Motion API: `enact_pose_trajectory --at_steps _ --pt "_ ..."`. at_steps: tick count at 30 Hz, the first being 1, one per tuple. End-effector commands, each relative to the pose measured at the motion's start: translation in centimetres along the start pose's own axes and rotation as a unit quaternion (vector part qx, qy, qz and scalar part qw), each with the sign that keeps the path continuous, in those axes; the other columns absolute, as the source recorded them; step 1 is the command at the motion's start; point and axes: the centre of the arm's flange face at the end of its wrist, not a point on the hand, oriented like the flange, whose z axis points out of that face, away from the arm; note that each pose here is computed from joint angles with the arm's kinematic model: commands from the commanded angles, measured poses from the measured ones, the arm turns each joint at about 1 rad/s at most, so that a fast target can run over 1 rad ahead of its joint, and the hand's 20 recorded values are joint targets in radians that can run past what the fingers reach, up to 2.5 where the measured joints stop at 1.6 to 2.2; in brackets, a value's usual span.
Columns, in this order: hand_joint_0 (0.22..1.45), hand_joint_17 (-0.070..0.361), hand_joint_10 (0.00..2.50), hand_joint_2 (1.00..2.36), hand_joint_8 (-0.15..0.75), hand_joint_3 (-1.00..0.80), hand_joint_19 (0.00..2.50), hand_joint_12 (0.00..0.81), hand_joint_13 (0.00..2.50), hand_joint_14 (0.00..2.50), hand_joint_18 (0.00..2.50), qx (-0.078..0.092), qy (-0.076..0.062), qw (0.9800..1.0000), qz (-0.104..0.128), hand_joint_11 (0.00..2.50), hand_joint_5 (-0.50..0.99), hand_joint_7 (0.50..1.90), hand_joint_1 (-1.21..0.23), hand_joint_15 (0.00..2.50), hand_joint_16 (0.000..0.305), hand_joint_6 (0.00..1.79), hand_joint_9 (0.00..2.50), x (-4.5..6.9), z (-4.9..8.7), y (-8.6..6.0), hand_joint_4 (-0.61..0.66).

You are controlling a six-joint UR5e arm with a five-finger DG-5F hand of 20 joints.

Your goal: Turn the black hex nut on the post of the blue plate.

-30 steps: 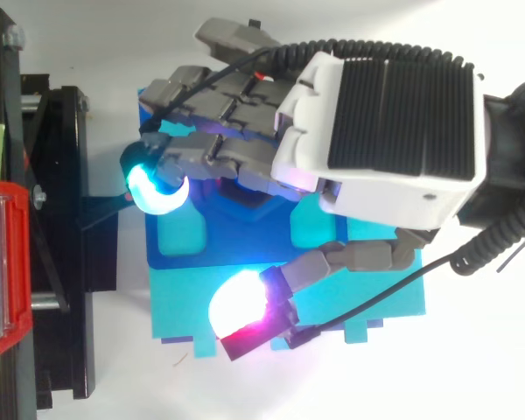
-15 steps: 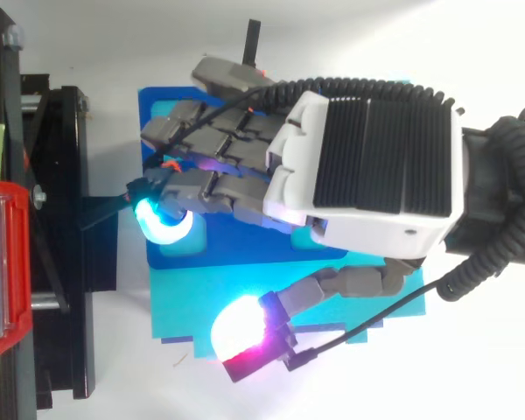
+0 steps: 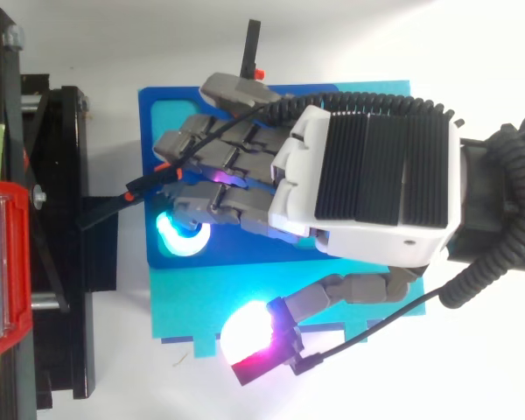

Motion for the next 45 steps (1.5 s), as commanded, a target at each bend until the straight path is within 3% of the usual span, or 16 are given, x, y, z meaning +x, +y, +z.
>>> enact_pose_trajectory --at_steps 1,9,21,38,45 --pt "0.44 0.154 0.0 1.0 0.251 -0.5 0.08 0.39 0.22 0.0 0.11 0.0 0.008 1.0 -0.002 0.0 -0.21 0.92 -0.47 0.0 0.068 0.5 0.23 0.1 -0.1 0.0 0.21" --pt "0.44 0.152 0.0 1.0 0.252 -0.5 0.09 0.39 0.22 0.0 0.12 0.0 0.019 0.9998 -0.005 0.0 -0.21 0.92 -0.47 0.0 0.068 0.5 0.23 0.1 -0.3 -0.5 0.21" --pt "0.44 0.152 0.0 1.0 0.254 -0.5 0.09 0.389 0.22 0.0 0.12 -0.004 0.024 0.9997 -0.005 0.0 -0.21 0.92 -0.47 0.0 0.067 0.5 0.24 -0.3 -0.3 -1.5 0.21" --pt "0.44 0.151 0.0 1.0 0.254 -0.5 0.09 0.388 0.22 0.0 0.11 -0.021 0.029 0.9992 -0.017 0.0 -0.21 0.92 -0.47 0.0 0.067 0.5 0.24 -1.6 -0.2 -4.3 0.21" --pt "0.44 0.151 0.0 1.0 0.253 -0.5 0.09 0.387 0.22 0.0 0.11 -0.026 0.031 0.999 -0.019 0.0 -0.21 0.92 -0.47 0.0 0.067 0.5 0.24 -2.7 -0.3 -6.4 0.21"
